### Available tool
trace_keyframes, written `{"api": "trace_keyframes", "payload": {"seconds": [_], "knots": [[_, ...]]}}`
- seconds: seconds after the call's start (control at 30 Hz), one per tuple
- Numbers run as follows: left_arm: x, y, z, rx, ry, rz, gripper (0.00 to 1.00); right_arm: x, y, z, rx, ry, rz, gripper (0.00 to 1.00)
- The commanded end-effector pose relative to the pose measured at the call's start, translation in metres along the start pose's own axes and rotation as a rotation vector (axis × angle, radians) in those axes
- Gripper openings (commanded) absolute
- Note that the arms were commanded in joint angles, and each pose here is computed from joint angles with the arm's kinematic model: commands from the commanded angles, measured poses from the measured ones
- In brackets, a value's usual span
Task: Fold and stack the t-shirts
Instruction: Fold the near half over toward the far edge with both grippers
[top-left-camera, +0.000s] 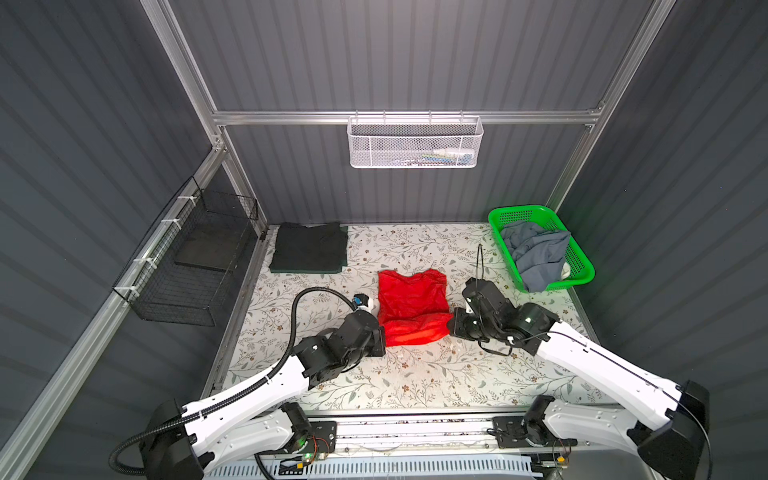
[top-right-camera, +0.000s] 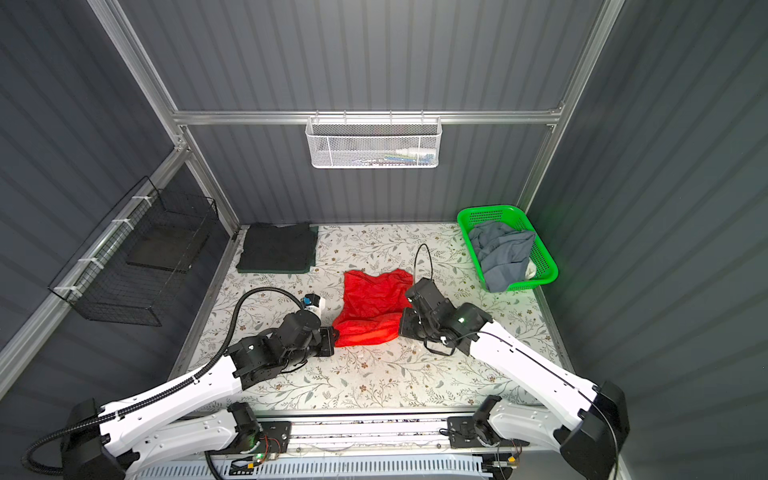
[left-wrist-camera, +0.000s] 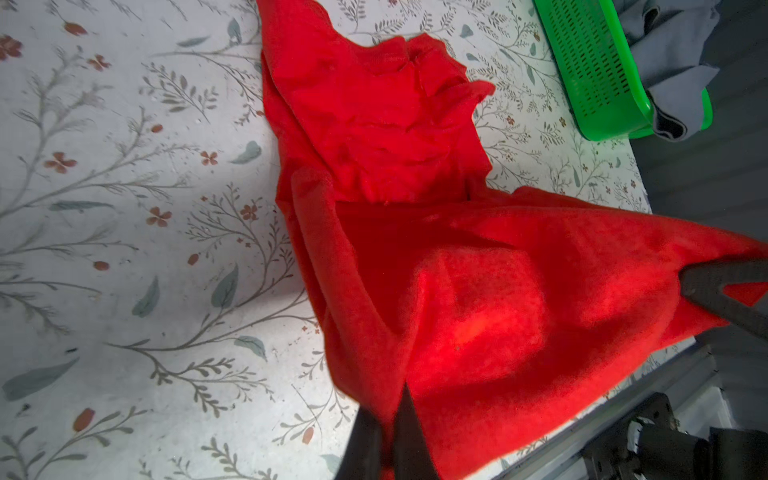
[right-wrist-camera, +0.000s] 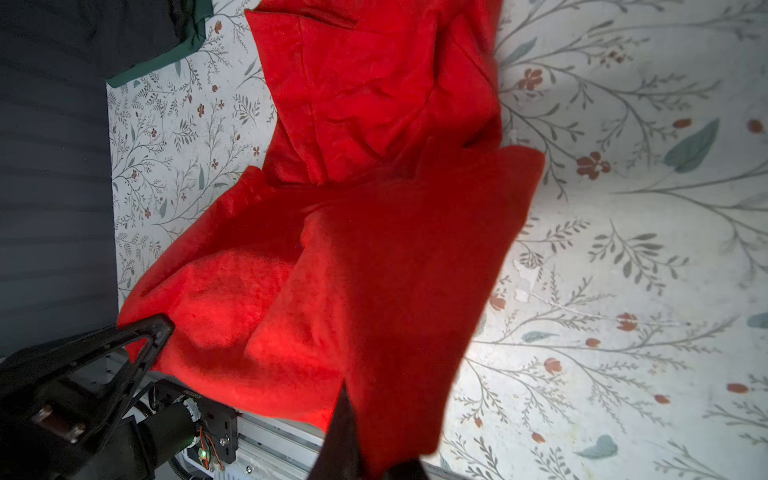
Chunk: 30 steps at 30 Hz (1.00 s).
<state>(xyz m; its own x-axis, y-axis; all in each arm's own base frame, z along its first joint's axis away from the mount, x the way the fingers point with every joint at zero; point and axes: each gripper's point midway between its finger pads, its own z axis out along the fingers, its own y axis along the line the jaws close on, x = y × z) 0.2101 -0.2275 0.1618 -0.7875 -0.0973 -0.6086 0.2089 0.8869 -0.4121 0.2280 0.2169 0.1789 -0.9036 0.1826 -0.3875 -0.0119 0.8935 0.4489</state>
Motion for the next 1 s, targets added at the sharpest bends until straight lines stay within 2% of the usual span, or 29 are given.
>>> {"api": "trace_keyframes", "payload": {"seconds": [0.0, 0.2, 0.37, 0.6, 0.83, 0.97], "knots": [[-0.022, 0.002, -0.006, -0.073, -0.061, -0.018, 0.00, -0.010, 0.002, 0.005, 0.028, 0.007, -0.046, 0.07], [-0.038, -0.003, -0.003, -0.109, -0.093, -0.040, 0.00, -0.028, 0.001, 0.014, 0.007, 0.018, -0.030, 0.07], [-0.052, 0.002, 0.001, -0.191, -0.141, -0.051, 0.00, -0.043, -0.004, 0.021, -0.019, 0.029, 0.003, 0.08], [-0.070, -0.015, 0.017, -0.177, -0.136, -0.044, 0.00, -0.061, -0.008, 0.033, -0.021, 0.056, 0.012, 0.07], [-0.096, -0.006, 0.041, -0.157, -0.092, -0.098, 0.00, -0.083, -0.013, 0.042, -0.052, 0.048, 0.042, 0.08], [-0.115, -0.002, 0.051, -0.179, -0.099, -0.082, 0.00, -0.097, -0.013, 0.049, -0.059, 0.055, 0.050, 0.07]]}}
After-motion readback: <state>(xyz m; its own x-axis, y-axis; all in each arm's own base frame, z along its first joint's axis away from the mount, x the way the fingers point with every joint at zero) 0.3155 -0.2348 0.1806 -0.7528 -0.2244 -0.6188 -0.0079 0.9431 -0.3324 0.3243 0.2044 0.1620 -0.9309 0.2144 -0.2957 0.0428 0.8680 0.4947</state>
